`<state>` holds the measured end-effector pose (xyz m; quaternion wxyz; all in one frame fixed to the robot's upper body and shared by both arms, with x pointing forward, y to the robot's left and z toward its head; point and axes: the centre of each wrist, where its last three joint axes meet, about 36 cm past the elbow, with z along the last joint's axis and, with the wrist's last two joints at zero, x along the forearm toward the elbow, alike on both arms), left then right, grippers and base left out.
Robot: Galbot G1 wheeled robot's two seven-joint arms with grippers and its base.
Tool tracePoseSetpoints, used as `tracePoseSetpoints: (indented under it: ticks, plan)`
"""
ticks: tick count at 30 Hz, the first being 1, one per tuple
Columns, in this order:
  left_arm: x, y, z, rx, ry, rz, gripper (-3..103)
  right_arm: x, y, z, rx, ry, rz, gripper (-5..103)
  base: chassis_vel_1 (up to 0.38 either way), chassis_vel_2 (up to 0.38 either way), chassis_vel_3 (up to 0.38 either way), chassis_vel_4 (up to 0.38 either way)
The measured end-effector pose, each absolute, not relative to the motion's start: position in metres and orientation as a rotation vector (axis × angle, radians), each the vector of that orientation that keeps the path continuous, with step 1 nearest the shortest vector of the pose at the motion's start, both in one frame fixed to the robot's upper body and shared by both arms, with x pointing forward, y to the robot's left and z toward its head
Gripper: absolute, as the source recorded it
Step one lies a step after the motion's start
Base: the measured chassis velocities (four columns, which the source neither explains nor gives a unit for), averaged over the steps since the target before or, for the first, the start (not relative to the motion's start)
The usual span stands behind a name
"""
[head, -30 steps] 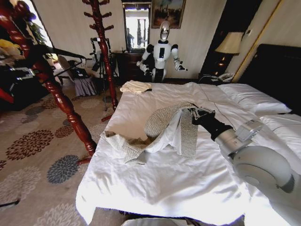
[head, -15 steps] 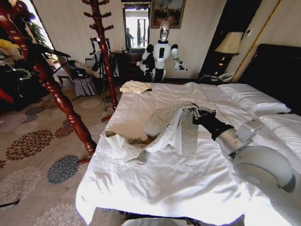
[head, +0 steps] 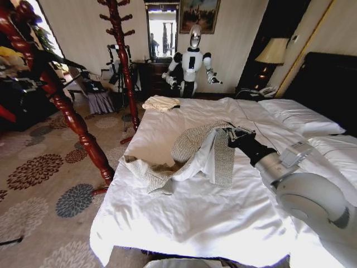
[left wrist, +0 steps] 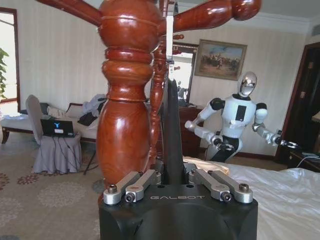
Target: Pick up the clothes from the bed and hang them on the clothes hanger.
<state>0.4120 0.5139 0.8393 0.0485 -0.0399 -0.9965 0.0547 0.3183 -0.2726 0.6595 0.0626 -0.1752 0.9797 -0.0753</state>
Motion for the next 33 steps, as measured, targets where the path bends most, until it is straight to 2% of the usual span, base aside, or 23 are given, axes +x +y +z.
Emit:
tracePoseSetpoints:
  ticks: [13, 28, 33]
  plan:
    - [0.395, 0.484, 0.850, -0.250, -3.088, 0.171, 18, 0.318, -0.273, 0.659, -0.525, 2.962, -0.226, 1, 0.000, 0.000, 0.000, 0.000]
    - [0.370, 0.439, 0.845, -0.487, -3.084, 0.079, 18, 0.318, -0.273, 0.658, -0.519, 2.962, -0.215, 1, 0.000, 0.000, 0.000, 0.000]
    - [0.370, 0.426, 0.815, -0.758, -3.044, 0.164, 18, 0.318, -0.273, 0.658, -0.478, 2.983, -0.232, 1, 0.000, 0.000, 0.000, 0.000]
